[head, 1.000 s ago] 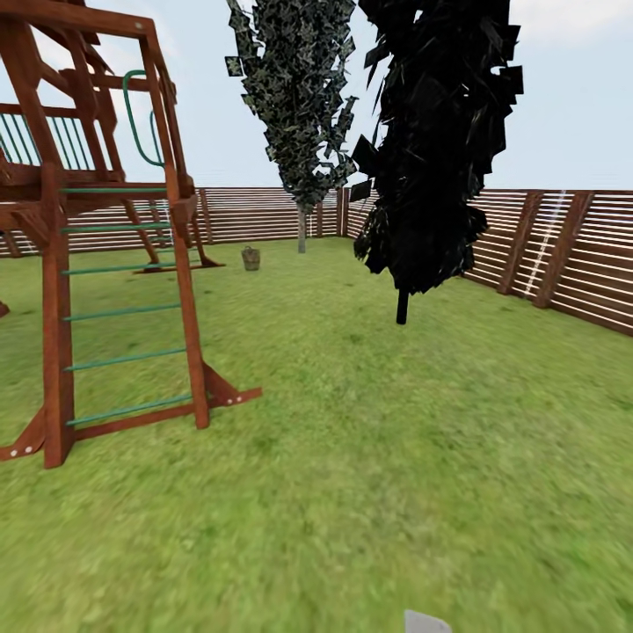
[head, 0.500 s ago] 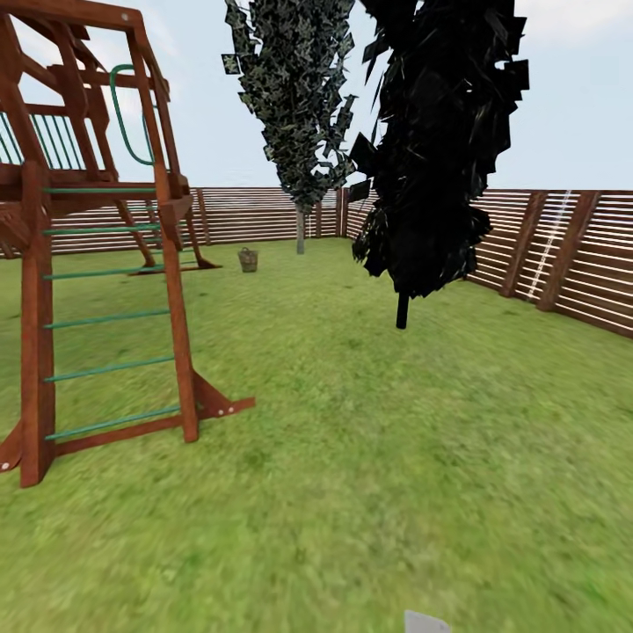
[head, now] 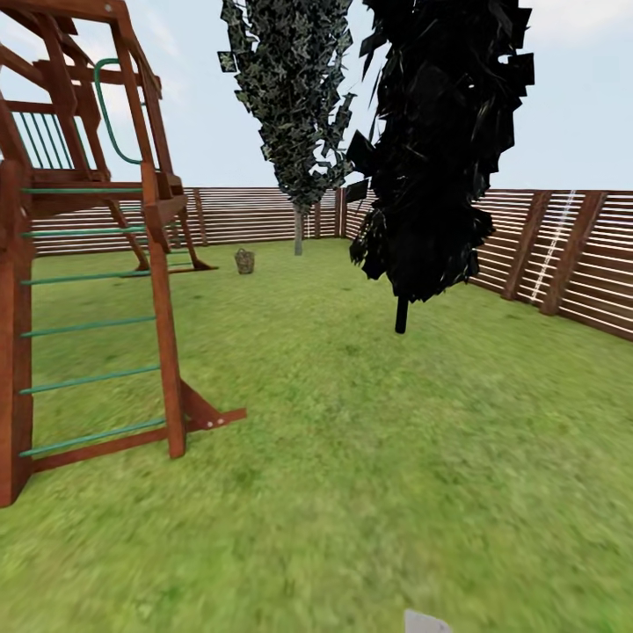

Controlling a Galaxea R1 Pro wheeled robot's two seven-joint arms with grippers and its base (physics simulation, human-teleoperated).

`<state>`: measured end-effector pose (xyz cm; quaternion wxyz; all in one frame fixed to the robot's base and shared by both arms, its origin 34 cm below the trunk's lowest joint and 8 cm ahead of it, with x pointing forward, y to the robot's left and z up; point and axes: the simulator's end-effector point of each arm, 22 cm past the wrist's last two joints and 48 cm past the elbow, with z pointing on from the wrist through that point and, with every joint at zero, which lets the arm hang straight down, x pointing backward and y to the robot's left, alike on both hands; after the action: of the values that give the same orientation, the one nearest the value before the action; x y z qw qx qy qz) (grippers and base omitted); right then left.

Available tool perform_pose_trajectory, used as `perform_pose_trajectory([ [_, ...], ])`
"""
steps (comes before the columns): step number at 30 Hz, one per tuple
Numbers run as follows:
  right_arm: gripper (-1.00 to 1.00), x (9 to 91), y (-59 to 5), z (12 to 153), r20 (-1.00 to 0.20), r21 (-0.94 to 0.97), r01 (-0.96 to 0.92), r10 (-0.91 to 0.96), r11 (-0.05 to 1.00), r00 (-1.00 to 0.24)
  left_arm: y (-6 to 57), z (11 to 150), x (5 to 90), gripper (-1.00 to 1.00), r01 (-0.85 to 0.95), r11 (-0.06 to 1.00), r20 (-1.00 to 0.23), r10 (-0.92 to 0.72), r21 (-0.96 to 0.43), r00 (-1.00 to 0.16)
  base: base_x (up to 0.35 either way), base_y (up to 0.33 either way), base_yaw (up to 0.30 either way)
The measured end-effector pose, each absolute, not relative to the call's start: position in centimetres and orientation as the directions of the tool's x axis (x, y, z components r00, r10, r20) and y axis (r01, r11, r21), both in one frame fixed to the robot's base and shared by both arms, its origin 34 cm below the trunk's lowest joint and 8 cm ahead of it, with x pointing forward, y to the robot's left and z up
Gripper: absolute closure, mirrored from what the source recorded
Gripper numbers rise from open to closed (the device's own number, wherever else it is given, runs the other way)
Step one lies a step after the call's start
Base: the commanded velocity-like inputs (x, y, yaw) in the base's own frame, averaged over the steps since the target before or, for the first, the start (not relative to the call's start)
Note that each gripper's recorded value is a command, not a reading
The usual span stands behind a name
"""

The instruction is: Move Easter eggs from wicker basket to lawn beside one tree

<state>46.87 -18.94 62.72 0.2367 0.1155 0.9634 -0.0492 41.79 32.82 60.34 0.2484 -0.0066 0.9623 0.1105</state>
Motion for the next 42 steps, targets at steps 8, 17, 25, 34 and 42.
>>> perform_pose_trajectory([
  [8,-1.0,46.87,-18.94,62.72,-0.468,-0.04,0.246,0.199,0.968,-0.861,32.83,60.34,41.79,-1.0,-0.067,0.975,-0.479,0.042,0.209,-0.877,0.302,-0.118,0.0],
  [17,-1.0,46.87,-18.94,62.72,-0.468,-0.04,0.246,0.199,0.968,-0.861,32.82,60.35,41.79,-1.0,-0.067,0.975,-0.479,0.043,0.21,-0.877,0.302,-0.13,0.0],
  [25,-1.0,46.88,-18.93,62.72,-0.468,-0.04,0.245,0.199,0.969,-0.861,32.81,60.35,41.81,-1.0,-0.067,0.976,-0.48,0.043,0.209,-0.876,0.302,-0.145,0.0],
  [34,-1.0,46.89,-18.93,62.73,-0.468,-0.041,0.244,0.197,0.969,-0.861,32.8,60.44,41.96,-1.0,-0.068,0.976,-0.489,0.044,0.209,-0.871,0.298,-0.179,0.015],
  [42,-1.0,46.89,-18.92,62.73,-0.468,-0.041,0.243,0.197,0.969,-0.862,32.76,60.45,41.98,-1.0,-0.068,0.976,-0.49,0.044,0.208,-0.871,0.298,-0.184,0.224],
])
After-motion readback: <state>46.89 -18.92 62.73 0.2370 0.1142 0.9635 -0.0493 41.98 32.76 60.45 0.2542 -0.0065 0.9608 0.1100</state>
